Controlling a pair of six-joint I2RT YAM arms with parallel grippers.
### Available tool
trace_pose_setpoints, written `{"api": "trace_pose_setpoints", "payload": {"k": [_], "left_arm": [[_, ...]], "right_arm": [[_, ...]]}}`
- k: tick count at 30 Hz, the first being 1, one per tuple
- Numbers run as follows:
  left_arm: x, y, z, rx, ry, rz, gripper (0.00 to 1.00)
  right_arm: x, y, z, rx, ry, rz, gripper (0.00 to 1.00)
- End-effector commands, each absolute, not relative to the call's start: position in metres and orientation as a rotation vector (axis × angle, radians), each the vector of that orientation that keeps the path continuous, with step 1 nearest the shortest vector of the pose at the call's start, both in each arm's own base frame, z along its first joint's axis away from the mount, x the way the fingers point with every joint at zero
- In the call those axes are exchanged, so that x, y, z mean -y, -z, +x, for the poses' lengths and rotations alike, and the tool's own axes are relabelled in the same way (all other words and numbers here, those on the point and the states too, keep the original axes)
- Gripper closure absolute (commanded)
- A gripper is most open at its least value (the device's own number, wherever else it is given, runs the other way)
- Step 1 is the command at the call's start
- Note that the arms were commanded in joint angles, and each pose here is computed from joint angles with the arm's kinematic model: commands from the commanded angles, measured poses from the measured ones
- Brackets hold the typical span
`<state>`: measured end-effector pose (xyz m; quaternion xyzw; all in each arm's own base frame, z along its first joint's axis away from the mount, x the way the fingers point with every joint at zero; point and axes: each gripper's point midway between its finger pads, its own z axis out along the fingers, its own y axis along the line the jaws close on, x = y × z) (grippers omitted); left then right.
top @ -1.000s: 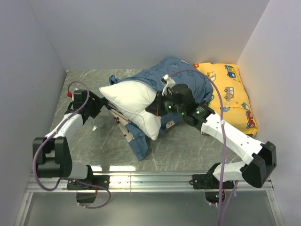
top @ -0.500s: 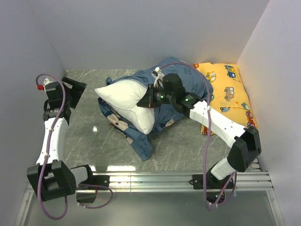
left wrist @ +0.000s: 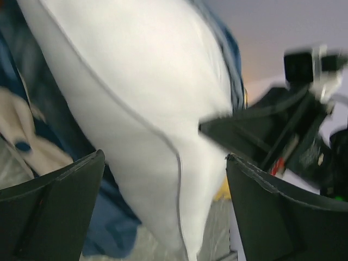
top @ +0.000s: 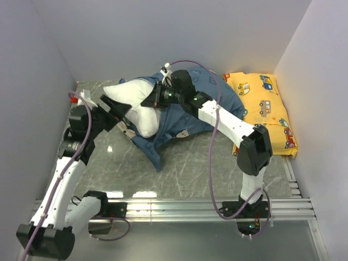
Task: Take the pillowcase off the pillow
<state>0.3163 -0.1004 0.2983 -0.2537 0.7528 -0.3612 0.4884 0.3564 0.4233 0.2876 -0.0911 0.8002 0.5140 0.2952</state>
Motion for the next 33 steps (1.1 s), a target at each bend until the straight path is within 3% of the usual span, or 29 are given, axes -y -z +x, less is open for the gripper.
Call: {"api": "trace_pose_setpoints", "payload": {"k": [1,9,16,21,24,25,26,27,29,30,33], "left_arm": [[0.116,-0.283,0.301,-1.833,0.914,-0.613,0.01],[0.156,-0.238,0.293,-1.917,0.938,-0.561,0.01],[0.127,-0.202,0.309,-1.946,0.717,-0.733,0.04],[0.11,-0.207,0.318,-1.863,0.636,-0.796,0.3],[0.112,-0.208,0.327,-1.881,0.612,-0.794,0.63],[0.113,-0.21,0.33,-1.874,0.617,-0.786,0.84],[0.113,-0.213,0.331,-1.868,0.618,-0.779,0.92],[0.112,-0.217,0.332,-1.855,0.617,-0.779,1.0],[0.106,-0.221,0.332,-1.84,0.58,-0.792,1.0],[0.103,-0.227,0.332,-1.825,0.572,-0.796,1.0],[0.096,-0.23,0.33,-1.816,0.535,-0.802,1.0]], "right_arm": [[-0.448,-0.356,0.365,-1.91,-1.518,-0.25,1.0],[-0.487,-0.325,0.366,-1.989,-1.454,-0.314,1.0],[-0.482,-0.314,0.356,-2.004,-1.417,-0.326,1.0],[-0.473,-0.317,0.337,-2.016,-1.414,-0.357,1.0],[-0.472,-0.32,0.322,-2.016,-1.414,-0.382,1.0],[-0.471,-0.319,0.32,-2.021,-1.405,-0.393,1.0],[-0.471,-0.32,0.317,-2.021,-1.409,-0.403,1.0],[-0.47,-0.327,0.313,-2.008,-1.41,-0.413,1.0],[-0.464,-0.333,0.316,-2.005,-1.351,-0.418,0.99],[-0.46,-0.336,0.318,-2.002,-1.317,-0.414,0.83],[-0.442,-0.347,0.326,-1.991,-1.165,-0.408,0.52]]}}
